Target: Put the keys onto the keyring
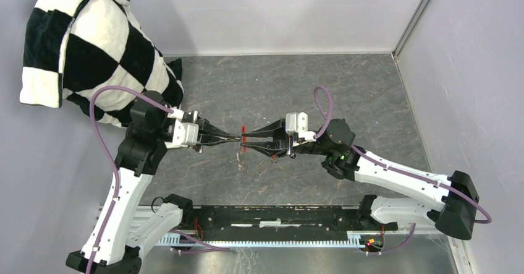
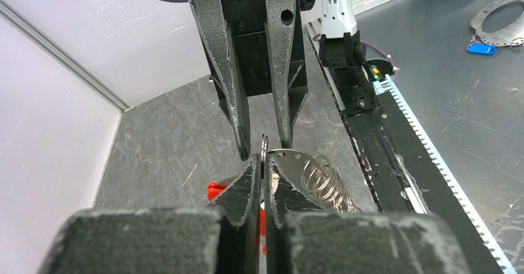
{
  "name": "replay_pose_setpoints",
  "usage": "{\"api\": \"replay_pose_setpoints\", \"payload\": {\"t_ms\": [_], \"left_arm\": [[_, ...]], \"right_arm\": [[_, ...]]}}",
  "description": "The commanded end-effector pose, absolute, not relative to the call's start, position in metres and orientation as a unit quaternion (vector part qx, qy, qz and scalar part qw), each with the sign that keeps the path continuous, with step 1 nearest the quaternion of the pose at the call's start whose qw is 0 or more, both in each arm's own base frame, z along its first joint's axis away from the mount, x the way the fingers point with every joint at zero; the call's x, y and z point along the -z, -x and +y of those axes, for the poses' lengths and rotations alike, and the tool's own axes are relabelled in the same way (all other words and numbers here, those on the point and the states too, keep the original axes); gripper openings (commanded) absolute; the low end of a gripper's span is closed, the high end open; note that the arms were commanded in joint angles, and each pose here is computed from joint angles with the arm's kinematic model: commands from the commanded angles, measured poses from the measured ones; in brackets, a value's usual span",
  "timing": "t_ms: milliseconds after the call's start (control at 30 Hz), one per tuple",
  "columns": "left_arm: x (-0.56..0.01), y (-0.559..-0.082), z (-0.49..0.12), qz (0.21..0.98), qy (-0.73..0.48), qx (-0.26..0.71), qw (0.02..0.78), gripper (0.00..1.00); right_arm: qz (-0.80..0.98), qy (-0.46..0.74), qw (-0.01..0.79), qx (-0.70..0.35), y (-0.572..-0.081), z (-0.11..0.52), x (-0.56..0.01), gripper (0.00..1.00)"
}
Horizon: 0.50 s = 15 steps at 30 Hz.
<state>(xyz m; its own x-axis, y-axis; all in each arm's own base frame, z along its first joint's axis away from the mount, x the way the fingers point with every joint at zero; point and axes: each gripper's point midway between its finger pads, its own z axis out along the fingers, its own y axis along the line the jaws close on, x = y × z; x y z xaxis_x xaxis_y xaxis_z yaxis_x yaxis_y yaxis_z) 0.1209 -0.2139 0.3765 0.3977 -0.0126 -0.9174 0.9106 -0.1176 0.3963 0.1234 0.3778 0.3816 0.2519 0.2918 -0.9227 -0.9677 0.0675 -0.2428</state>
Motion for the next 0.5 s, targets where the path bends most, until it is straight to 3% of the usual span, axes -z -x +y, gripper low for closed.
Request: {"api": "replay_pose_setpoints", "payload": {"t_ms": [0, 467], "left_arm": [[-0.387, -0.110, -0.214, 0.342, -0.627, 0.422, 0.558, 0.02], [-0.376, -0.111, -0.214, 0.355, -0.622, 0.431, 0.549, 0.02]], "right_arm": [[0.318, 0.455, 0.656, -0.511, -0.115, 0.376, -0.419, 0.33], [0.328, 0.442, 0.654, -0.519, -0.119, 0.378, -0.424, 0.13]]}}
